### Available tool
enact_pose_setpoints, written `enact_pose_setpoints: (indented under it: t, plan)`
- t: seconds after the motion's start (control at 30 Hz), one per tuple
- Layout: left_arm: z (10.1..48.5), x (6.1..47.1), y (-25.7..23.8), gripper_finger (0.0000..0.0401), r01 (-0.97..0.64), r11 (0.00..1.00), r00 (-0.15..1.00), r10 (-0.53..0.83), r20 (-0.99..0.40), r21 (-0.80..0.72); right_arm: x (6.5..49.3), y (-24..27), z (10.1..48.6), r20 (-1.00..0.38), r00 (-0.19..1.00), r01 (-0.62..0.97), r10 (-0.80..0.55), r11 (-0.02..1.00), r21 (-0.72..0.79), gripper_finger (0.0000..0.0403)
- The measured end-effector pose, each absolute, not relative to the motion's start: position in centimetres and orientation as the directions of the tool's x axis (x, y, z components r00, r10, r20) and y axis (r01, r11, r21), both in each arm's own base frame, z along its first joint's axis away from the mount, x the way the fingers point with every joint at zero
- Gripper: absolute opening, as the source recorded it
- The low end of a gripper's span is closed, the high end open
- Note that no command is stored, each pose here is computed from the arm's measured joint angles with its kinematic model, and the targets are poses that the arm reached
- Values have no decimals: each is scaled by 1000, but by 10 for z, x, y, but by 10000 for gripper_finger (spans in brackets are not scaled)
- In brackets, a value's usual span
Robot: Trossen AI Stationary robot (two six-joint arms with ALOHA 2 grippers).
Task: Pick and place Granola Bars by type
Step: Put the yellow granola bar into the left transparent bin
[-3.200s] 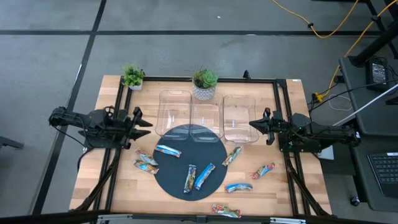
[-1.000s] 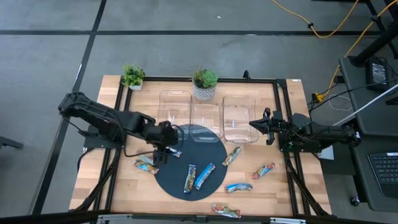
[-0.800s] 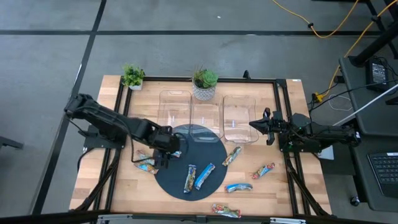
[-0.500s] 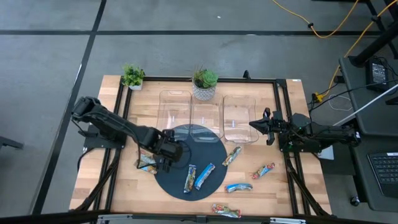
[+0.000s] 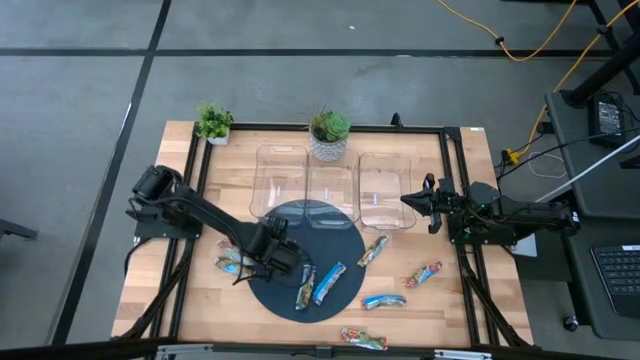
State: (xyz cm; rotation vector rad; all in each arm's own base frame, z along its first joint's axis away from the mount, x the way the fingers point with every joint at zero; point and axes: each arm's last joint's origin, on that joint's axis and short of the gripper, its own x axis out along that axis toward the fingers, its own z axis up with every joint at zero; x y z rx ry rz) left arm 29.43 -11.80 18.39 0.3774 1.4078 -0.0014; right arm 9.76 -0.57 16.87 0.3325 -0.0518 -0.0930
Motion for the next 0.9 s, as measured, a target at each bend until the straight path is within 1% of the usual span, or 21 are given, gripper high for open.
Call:
enact_pose_setpoints:
  t: [0.13, 0.2, 0.4, 0.53, 0.73, 0.9]
  plan:
    - [178, 296, -118, 230, 239, 928, 167, 252, -953, 287, 98, -6, 169, 35, 994, 83, -100, 941, 328, 19]
    - [176, 297, -118, 230, 237, 925, 182, 258, -949, 297, 98, -6, 169, 35, 994, 83, -100, 941, 328, 19]
    - [165, 296, -118, 230, 228, 935, 213, 223, -951, 270, 98, -6, 169, 35, 994, 83, -100, 941, 328, 19]
    - [159, 294, -117, 227, 212, 940, 213, 224, -951, 269, 98, -6, 169, 35, 994, 83, -100, 941, 328, 19]
    - [150, 289, -112, 207, 194, 939, 205, 244, -948, 283, 98, -6, 169, 35, 994, 82, -99, 941, 328, 19]
    - [147, 287, -110, 177, 171, 939, 198, 263, -944, 298, 98, -6, 169, 35, 994, 83, -100, 941, 328, 19]
